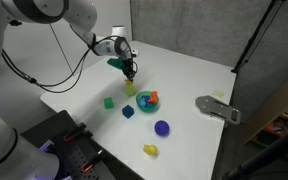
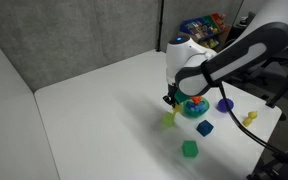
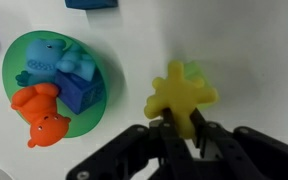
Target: Remove the yellow toy from the green bowl and put it on the lime green block
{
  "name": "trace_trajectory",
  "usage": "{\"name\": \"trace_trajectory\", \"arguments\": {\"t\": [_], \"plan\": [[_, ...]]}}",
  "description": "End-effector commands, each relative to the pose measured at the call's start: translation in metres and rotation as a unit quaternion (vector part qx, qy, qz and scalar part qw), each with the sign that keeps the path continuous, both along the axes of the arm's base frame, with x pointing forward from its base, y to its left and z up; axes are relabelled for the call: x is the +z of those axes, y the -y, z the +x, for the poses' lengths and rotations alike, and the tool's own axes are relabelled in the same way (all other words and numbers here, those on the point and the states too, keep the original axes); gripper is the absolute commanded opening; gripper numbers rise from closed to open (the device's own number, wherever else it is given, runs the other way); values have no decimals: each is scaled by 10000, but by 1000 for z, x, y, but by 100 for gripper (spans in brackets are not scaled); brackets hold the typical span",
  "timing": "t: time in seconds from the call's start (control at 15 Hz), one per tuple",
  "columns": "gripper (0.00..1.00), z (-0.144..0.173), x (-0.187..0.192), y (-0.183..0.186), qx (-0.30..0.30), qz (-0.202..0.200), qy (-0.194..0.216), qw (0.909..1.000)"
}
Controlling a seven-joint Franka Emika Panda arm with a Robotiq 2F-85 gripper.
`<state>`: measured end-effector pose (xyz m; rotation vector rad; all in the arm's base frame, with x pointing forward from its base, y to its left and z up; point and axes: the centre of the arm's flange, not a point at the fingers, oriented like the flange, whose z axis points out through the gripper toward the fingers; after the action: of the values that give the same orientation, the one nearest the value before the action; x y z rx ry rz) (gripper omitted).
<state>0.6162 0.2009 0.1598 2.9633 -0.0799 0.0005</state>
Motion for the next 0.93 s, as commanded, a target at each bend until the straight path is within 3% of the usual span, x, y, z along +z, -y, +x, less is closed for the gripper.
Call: {"name": "trace_trajectory", "arguments": {"t": [0.0, 0.87], "plan": [[7, 4, -10, -7, -32, -240, 198, 9995], [7, 6, -34, -16, 14, -494, 278, 9984]]}}
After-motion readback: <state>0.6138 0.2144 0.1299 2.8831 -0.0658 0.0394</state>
